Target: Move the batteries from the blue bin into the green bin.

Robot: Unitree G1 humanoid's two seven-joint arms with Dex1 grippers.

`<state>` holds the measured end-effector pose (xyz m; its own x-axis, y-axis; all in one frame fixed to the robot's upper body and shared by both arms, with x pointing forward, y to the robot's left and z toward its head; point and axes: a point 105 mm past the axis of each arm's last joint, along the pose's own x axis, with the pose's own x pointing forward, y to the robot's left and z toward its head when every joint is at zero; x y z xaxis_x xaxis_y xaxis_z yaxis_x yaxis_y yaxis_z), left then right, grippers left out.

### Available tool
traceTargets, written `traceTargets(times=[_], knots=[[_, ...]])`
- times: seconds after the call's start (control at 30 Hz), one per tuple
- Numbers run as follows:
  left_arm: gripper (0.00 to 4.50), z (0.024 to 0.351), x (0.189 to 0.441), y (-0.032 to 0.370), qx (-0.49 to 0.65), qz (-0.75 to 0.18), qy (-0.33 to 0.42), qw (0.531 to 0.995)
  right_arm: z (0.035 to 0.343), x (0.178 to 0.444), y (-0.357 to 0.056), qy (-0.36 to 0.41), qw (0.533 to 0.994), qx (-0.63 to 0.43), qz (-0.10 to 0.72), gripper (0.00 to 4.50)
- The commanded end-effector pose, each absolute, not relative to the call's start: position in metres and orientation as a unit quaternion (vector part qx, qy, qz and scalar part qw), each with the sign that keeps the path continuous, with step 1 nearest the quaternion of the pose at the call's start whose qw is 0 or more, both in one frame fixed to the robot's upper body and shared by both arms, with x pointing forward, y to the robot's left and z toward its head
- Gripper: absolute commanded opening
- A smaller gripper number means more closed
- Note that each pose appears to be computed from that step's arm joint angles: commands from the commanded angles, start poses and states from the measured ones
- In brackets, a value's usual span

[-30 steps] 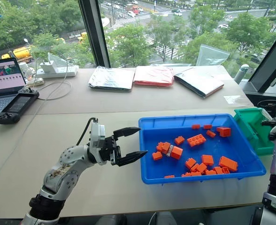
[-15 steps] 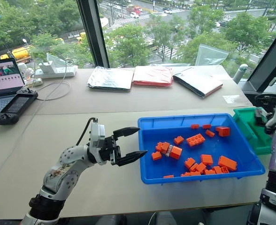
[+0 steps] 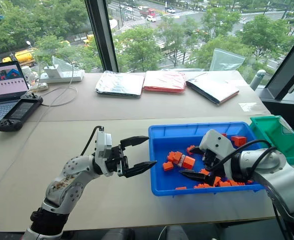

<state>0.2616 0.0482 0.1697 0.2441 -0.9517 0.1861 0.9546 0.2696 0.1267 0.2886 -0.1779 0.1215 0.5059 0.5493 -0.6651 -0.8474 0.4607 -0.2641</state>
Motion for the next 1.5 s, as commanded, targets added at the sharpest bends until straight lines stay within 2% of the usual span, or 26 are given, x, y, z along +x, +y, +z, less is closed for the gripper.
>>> traceTargets(times=[0.03, 0.17, 0.27, 0.5, 0.67, 0.83, 0.93, 1.0, 1.03, 1.2, 1.33, 1.5], knots=[[4.5, 0.178, 0.257, 0.049, -0.002, -0.603, -0.135, 0.786, 0.124, 0.296, -0.179, 0.241, 0.825, -0.297, 0.417, 4.48], [4.5, 0.178, 0.257, 0.049, -0.002, -0.602, -0.135, 0.787, 0.125, 0.299, -0.179, 0.237, 0.83, -0.289, 0.414, 4.48], [4.5, 0.177, 0.256, 0.049, -0.003, -0.602, -0.135, 0.787, 0.123, 0.297, -0.177, 0.239, 0.828, -0.287, 0.418, 3.8], [4.5, 0.177, 0.257, 0.048, -0.002, -0.604, -0.135, 0.786, 0.121, 0.298, -0.178, 0.239, 0.829, -0.29, 0.414, 1.48], [4.5, 0.177, 0.257, 0.048, -0.001, -0.604, -0.135, 0.786, 0.144, 0.297, -0.188, 0.215, 0.85, -0.265, 0.401, 1.48], [4.5, 0.178, 0.257, 0.049, 0.0, -0.603, -0.135, 0.787, 0.175, 0.301, -0.223, 0.188, 0.881, -0.273, 0.338, 1.48], [4.5, 0.177, 0.257, 0.049, -0.001, -0.603, -0.134, 0.787, 0.2, 0.322, -0.274, 0.169, 0.923, -0.288, 0.193, 1.48], [4.5, 0.178, 0.257, 0.049, -0.001, -0.603, -0.134, 0.787, 0.203, 0.326, -0.289, 0.164, 0.926, -0.304, 0.154, 2.49], [4.5, 0.178, 0.256, 0.049, -0.001, -0.603, -0.134, 0.787, 0.201, 0.326, -0.29, 0.164, 0.925, -0.305, 0.154, 2.74], [4.5, 0.178, 0.256, 0.049, -0.001, -0.603, -0.134, 0.787, 0.199, 0.321, -0.258, 0.149, 0.916, -0.298, 0.223, 4.42], [4.5, 0.178, 0.256, 0.049, 0.0, -0.602, -0.134, 0.787, 0.194, 0.304, -0.21, 0.136, 0.888, -0.279, 0.34, 4.47], [4.5, 0.178, 0.256, 0.049, 0.001, -0.602, -0.134, 0.787, 0.175, 0.29, -0.177, 0.153, 0.843, -0.277, 0.436, 4.47]])
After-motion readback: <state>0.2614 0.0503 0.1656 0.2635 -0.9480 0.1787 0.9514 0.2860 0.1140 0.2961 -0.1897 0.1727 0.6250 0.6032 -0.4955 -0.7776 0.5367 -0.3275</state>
